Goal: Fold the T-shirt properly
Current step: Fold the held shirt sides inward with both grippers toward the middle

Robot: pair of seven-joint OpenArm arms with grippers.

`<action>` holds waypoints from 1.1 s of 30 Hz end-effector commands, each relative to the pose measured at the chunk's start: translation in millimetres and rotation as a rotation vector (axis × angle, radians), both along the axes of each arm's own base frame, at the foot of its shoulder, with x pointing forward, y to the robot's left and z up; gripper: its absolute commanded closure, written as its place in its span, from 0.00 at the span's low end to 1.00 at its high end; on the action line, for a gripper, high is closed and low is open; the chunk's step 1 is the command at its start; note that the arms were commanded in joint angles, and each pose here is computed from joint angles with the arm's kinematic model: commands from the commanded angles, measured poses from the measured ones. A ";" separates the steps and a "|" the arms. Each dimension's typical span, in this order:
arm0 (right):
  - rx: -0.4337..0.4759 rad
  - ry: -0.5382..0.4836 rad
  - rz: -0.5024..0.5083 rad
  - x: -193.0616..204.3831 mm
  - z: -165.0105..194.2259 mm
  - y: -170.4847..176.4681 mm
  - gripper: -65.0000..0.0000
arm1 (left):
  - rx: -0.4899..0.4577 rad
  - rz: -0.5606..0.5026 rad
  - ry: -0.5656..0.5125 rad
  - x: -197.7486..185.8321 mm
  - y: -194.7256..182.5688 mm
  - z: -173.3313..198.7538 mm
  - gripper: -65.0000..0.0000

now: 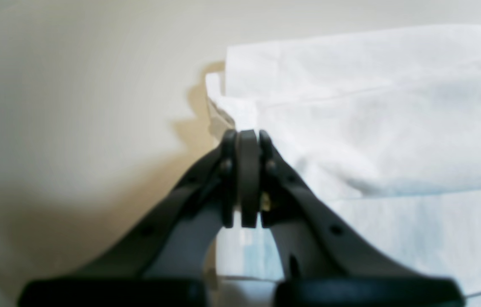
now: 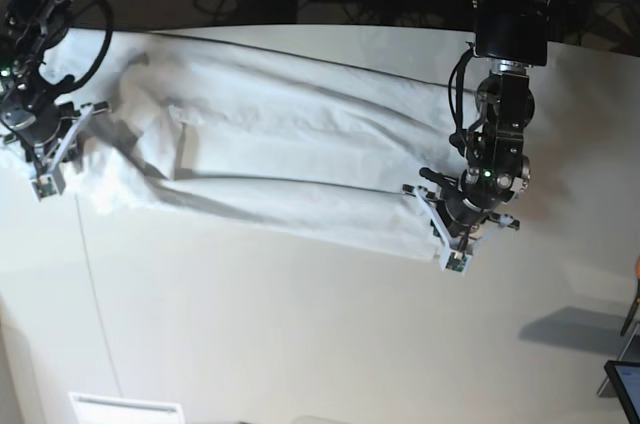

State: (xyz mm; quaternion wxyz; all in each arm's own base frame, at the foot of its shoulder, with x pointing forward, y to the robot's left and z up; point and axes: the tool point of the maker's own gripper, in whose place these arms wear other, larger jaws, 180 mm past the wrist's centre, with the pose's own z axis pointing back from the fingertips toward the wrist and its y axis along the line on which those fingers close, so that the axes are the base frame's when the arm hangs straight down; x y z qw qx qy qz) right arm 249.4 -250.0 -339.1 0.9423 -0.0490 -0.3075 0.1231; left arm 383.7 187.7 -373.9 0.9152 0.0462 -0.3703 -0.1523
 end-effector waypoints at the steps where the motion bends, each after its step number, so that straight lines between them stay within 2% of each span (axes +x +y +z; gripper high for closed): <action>1: -0.008 -0.028 0.002 1.6 8.0 -3.7 1.00 | 0.004 -0.008 -0.058 12.2 1.5 18.3 1.00; 10: 0.144 -0.019 -0.069 -38.0 1.3 -14.4 1.00 | 0.004 -0.012 -0.060 13.1 0.7 19.3 1.00; 13: 0.164 -0.028 -0.055 -42.4 5.1 -17.1 1.00 | 0.007 -0.051 -0.055 12.9 -4.0 19.4 1.00; 20: 0.164 0.001 -0.055 -53.5 -0.7 -18.2 1.00 | 0.017 -0.104 -0.047 10.8 -11.8 18.2 1.00; 25: 0.159 0.023 -0.053 -59.9 -4.3 -19.0 1.00 | 0.080 -0.200 -0.083 9.2 -24.2 33.5 1.00; 33: 0.135 0.041 -0.039 -63.5 -4.1 -24.7 1.00 | 0.111 -0.201 -0.097 10.8 -14.1 41.3 1.00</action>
